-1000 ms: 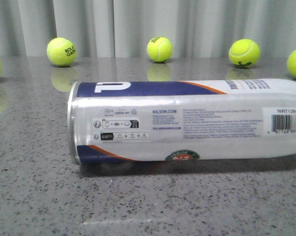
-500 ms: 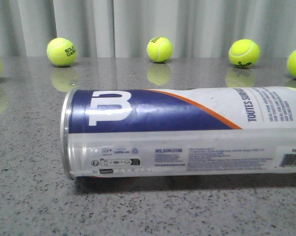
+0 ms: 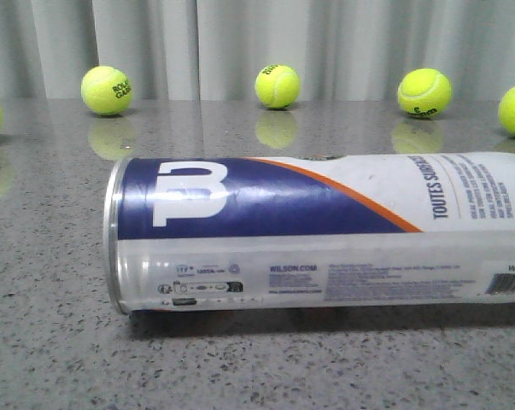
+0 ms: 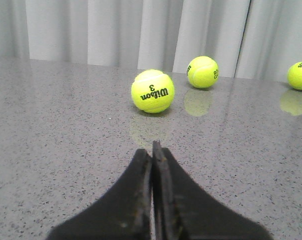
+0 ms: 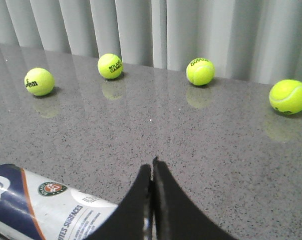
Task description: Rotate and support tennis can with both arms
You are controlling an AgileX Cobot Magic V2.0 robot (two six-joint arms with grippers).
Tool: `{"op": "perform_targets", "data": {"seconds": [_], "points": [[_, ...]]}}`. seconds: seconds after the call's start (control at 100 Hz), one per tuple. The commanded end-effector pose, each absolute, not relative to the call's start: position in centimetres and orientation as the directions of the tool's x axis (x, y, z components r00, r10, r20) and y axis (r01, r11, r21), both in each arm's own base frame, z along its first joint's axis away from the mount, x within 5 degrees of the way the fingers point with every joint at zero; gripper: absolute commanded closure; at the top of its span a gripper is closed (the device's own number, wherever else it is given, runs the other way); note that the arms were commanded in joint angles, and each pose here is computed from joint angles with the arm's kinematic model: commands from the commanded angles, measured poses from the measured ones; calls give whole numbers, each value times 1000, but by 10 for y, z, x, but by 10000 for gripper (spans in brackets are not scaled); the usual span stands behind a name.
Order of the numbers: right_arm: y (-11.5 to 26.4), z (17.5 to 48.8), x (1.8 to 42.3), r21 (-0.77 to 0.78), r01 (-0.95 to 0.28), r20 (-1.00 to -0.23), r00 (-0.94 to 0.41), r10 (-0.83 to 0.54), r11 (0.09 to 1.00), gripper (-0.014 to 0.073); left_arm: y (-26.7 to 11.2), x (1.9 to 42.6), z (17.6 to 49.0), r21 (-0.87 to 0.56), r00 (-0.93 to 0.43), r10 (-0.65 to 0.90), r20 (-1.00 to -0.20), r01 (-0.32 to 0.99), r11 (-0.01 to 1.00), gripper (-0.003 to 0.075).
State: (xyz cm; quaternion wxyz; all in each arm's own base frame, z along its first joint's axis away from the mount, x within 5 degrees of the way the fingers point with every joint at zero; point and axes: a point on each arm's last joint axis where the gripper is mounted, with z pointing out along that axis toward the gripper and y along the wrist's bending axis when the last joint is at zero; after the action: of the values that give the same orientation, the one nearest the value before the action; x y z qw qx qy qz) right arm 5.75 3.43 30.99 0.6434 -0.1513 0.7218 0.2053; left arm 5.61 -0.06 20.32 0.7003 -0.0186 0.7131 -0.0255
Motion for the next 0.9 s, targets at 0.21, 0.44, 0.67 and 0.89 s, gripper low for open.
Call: {"op": "perform_targets", "data": {"seconds": [0.21, 0.44, 0.67, 0.89], "points": [[25, 311, 42, 95, -479, -995, -10, 102, 873, 654, 0, 54, 204, -66, 94, -67, -993, 14, 998, 739], [26, 307, 42, 95, -482, -996, -48, 82, 871, 654, -1, 52, 225, -66, 62, -66, -996, 13, 998, 739], [26, 307, 42, 95, -482, -996, -48, 82, 871, 654, -1, 53, 258, -60, -128, -59, -990, 4, 998, 739], [26, 307, 42, 95, -482, -996, -48, 82, 871, 654, -3, 74, 277, -95, -355, -88, -931, 2, 995, 739]]}}
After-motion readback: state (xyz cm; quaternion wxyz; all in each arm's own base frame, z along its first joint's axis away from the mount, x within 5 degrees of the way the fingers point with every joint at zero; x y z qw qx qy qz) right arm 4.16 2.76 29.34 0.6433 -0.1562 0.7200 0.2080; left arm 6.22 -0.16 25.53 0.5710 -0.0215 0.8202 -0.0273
